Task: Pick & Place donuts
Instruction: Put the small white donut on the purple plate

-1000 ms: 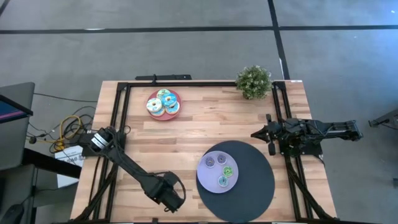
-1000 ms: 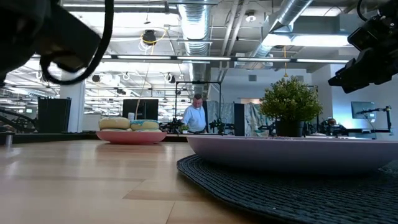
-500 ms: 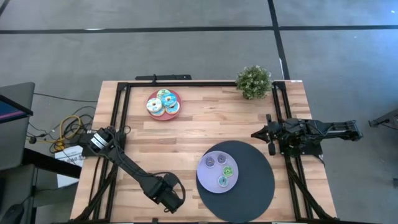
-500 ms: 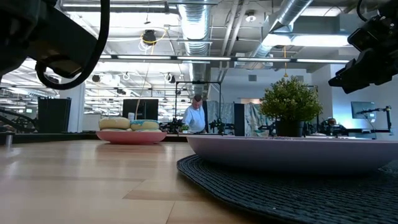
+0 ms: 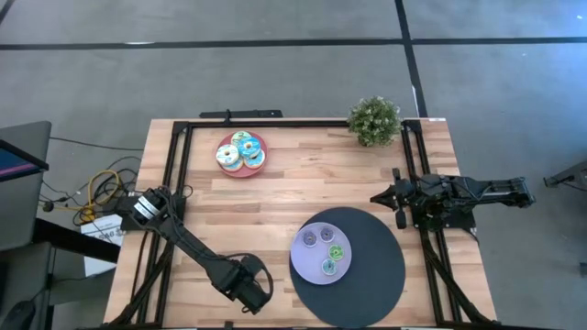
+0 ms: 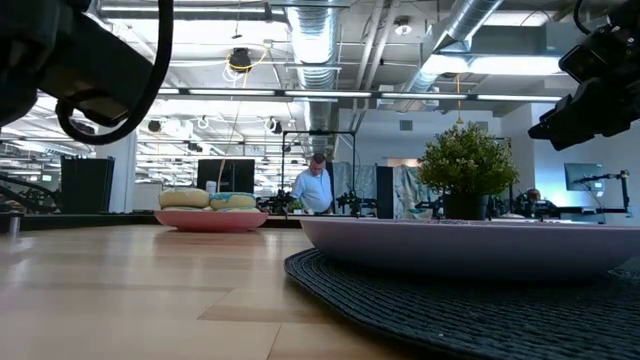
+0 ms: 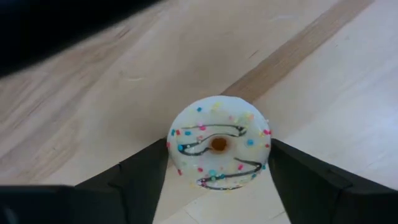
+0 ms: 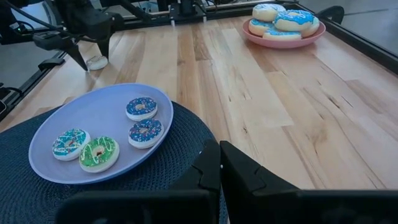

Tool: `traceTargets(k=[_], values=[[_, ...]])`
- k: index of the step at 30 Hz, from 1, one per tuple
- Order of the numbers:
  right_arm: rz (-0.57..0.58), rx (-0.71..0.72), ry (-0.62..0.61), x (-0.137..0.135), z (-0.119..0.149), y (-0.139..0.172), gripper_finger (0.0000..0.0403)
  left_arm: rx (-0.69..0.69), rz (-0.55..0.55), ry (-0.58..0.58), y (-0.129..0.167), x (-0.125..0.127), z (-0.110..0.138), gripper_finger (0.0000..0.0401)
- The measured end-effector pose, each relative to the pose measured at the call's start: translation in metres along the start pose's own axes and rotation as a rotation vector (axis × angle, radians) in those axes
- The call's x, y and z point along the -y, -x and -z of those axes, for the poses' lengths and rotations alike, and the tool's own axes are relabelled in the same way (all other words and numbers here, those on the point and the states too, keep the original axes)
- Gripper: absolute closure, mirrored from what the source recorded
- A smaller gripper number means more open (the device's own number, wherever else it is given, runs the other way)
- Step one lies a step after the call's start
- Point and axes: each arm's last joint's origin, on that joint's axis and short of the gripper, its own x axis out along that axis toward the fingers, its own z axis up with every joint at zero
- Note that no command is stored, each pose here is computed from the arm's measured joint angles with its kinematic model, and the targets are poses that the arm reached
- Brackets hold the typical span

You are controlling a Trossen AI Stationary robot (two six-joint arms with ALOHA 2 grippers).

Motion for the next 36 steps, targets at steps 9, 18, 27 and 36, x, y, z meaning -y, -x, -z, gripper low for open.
traceTargets(k=[9,18,27,36], values=[[0.000,0.000,0.000,0.000,0.000,0.000,0.0403,0.003,-0.007,0.004,0.000,-0.001,0.000,0.0197],[0.000,0.000,0.000,0.000,0.000,0.000,0.0403,0.000,0.018,0.017,0.003,0.005,-0.003,0.0202],[0.000,-0.001,0.000,0.000,0.000,0.000,0.0403,0.180,0.142,-0.047,0.034,0.031,-0.033,0.0202],[0.000,-0.001,0.000,0.000,0.000,0.000,0.0403,0.352,0.313,-0.196,0.054,0.048,-0.108,0.0202]])
